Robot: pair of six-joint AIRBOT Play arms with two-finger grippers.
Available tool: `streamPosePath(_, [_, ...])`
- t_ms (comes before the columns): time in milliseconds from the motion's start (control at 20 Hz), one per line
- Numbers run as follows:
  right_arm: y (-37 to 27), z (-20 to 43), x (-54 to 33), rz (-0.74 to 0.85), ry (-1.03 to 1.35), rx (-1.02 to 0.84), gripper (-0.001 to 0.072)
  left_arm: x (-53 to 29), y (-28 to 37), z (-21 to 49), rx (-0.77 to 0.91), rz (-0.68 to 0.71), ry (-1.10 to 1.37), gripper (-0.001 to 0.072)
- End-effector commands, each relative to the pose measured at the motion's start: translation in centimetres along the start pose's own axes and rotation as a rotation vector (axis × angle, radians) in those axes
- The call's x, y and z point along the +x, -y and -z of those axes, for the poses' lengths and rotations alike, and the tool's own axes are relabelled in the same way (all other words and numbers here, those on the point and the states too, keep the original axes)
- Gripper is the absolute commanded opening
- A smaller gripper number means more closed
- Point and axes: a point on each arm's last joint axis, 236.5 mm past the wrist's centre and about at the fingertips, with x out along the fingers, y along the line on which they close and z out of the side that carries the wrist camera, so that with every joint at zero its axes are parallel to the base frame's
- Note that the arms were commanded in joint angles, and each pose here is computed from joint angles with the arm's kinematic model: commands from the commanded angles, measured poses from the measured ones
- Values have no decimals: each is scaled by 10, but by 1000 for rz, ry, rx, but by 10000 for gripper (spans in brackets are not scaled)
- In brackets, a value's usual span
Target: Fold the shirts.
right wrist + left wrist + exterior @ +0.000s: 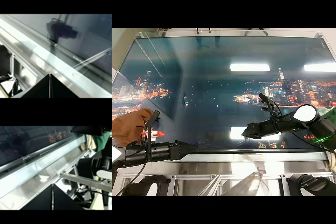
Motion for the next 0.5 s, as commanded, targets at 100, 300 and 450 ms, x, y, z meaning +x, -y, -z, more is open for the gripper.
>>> streamPosePath(100, [0,1,0,-1,-2,-1,20,-2,-3,-7,13,-22,23,8])
streamPosePath(300, [0,1,0,-1,-3,-1,20,-83,-69,-66,-69,-510,84,98])
streamPosePath(450, [0,1,0,-1,-3,-1,20,-202,-112,-136,-257,-784,325,658])
